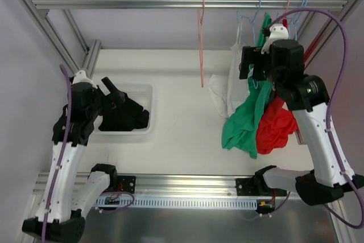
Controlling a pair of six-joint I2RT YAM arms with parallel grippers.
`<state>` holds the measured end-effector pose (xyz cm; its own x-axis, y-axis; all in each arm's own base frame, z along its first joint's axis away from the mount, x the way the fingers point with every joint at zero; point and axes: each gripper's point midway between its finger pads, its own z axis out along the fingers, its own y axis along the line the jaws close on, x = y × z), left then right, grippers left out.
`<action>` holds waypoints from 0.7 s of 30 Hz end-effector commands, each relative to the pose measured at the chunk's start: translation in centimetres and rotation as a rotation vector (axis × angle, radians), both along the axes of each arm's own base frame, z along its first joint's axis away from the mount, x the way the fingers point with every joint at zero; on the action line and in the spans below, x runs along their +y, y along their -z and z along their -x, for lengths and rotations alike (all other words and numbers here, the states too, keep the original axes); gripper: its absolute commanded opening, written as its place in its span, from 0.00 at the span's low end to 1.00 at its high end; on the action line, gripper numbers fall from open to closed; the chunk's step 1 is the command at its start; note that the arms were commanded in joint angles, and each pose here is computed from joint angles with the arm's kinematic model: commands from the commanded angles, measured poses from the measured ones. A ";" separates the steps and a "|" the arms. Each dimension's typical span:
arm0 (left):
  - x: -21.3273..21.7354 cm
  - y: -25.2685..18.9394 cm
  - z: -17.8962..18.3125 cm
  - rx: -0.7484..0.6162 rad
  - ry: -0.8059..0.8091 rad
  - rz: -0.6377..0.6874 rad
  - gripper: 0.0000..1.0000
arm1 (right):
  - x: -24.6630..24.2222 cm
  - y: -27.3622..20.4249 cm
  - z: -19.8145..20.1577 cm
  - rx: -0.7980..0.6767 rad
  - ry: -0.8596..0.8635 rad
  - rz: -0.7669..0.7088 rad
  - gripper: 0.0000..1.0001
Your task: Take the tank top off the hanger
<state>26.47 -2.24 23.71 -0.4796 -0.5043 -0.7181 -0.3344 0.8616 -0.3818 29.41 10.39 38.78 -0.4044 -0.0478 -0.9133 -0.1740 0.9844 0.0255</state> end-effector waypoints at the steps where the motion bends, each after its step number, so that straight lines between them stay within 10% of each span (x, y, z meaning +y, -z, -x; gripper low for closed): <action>1: -2.3 -5.3 2.4 -0.211 0.183 -0.004 0.99 | -1.0 -1.7 -2.0 -0.020 0.016 0.042 0.92; 9: -4.0 -3.5 4.7 -0.225 0.351 -0.030 0.99 | -1.5 -2.8 -8.2 -0.020 0.073 0.073 0.68; 21: -3.5 0.8 4.9 -0.138 0.361 -0.077 0.99 | -0.9 -2.2 -10.5 -0.003 0.100 0.050 0.01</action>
